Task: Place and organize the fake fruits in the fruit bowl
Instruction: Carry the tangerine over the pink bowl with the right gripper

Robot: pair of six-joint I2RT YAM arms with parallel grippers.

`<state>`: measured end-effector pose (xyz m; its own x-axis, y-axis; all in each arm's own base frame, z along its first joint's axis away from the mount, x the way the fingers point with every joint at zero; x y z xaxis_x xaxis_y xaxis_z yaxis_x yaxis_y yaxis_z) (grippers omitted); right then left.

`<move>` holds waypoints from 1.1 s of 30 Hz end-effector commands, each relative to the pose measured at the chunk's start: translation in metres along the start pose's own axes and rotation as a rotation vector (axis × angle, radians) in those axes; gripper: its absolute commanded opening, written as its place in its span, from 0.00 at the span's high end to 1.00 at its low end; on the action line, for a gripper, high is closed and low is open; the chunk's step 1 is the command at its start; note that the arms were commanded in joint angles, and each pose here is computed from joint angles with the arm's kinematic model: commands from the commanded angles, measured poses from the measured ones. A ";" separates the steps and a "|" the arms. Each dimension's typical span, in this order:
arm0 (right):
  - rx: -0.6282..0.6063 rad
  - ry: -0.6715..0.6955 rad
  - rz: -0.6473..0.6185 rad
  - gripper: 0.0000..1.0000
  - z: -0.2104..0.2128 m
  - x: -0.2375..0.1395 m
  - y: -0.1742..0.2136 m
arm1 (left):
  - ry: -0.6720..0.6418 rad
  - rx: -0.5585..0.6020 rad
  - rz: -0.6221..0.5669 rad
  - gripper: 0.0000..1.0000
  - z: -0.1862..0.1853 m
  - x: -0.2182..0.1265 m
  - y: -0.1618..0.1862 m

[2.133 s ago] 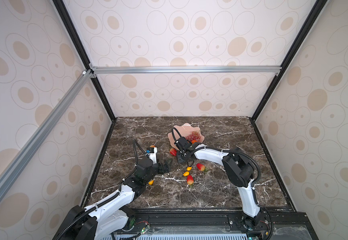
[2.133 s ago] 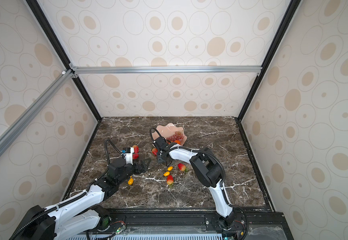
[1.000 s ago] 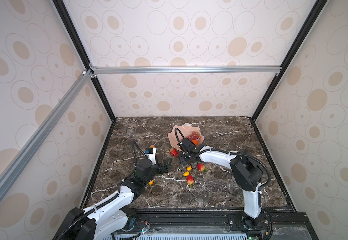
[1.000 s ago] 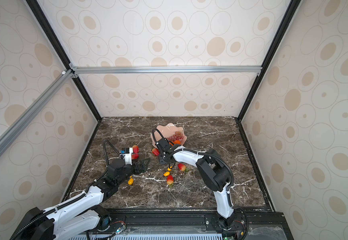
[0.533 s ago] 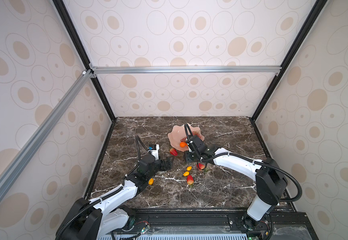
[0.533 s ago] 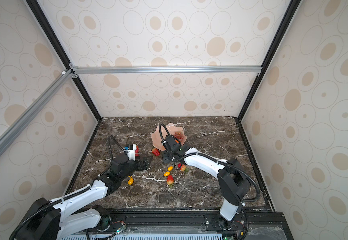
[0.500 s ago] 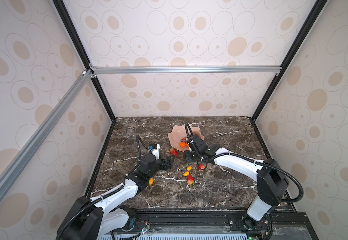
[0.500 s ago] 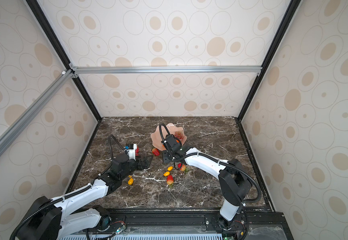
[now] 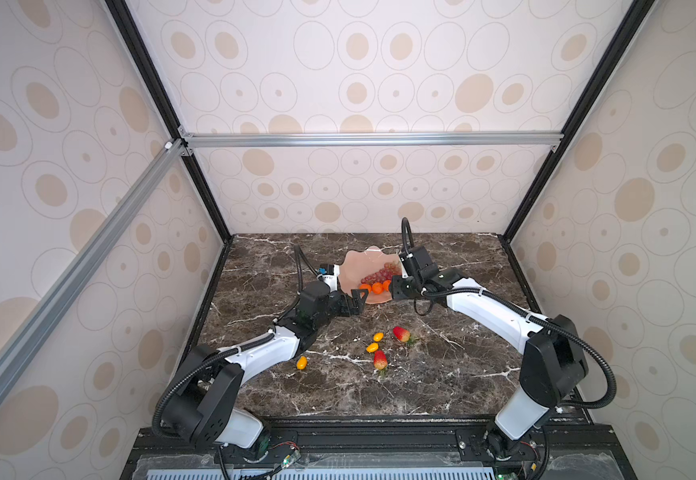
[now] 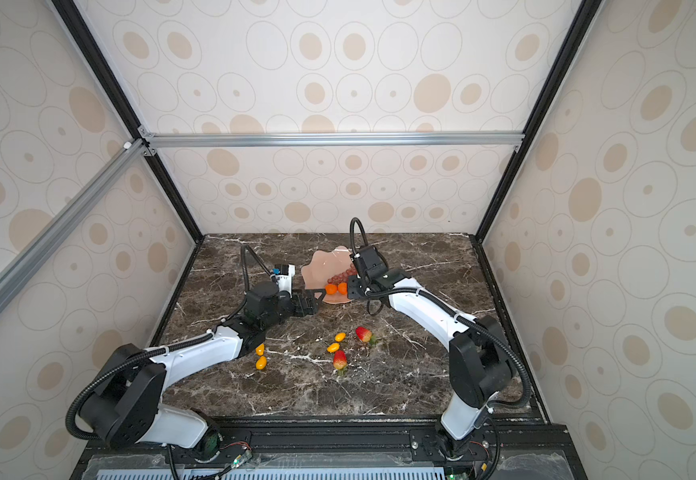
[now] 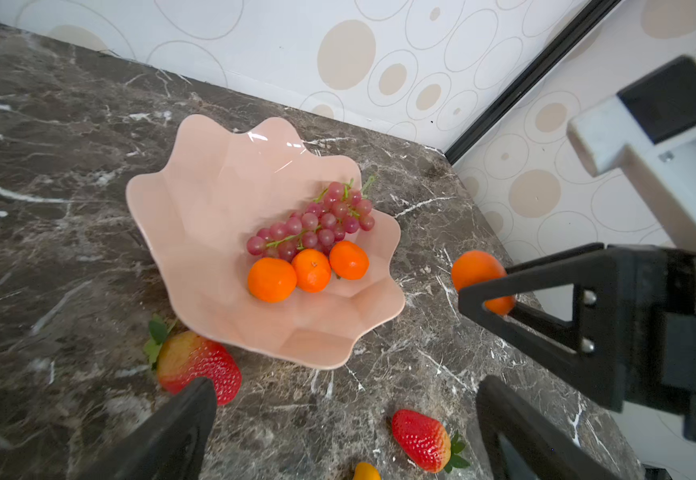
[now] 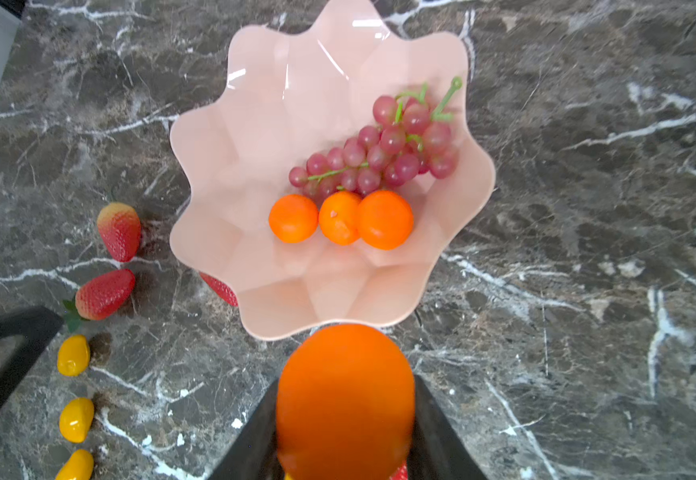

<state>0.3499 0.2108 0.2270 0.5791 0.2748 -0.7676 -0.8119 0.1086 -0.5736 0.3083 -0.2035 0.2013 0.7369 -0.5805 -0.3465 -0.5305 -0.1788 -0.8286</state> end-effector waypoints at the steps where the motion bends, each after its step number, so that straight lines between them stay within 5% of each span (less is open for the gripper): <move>1: -0.011 0.026 0.037 0.57 -0.008 0.014 -0.007 | 0.043 0.042 -0.031 0.02 -0.014 0.011 -0.015; 16: 0.006 0.082 0.137 0.58 -0.020 0.073 -0.034 | 0.059 0.033 0.012 0.02 -0.025 0.041 -0.013; 33: 0.020 0.183 0.180 0.57 -0.034 0.098 -0.034 | 0.050 0.039 0.019 0.02 -0.027 0.041 -0.014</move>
<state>0.4331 0.2071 0.1666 0.4449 0.1498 -0.8830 -0.8955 0.0893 -0.4360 0.3298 -0.2416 0.1965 0.6922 -0.6174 -0.3737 -0.5588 -0.1309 -0.8189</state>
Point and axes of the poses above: each gripper's point midway between its finger pads, its own x axis out along the fingers, its own z axis along the line the jaws close on, y = z × x, the point moved 8 cm from there along -x, back along the fingers, and after that the axes turned 5 degrees about x, right-handed, at the moved point
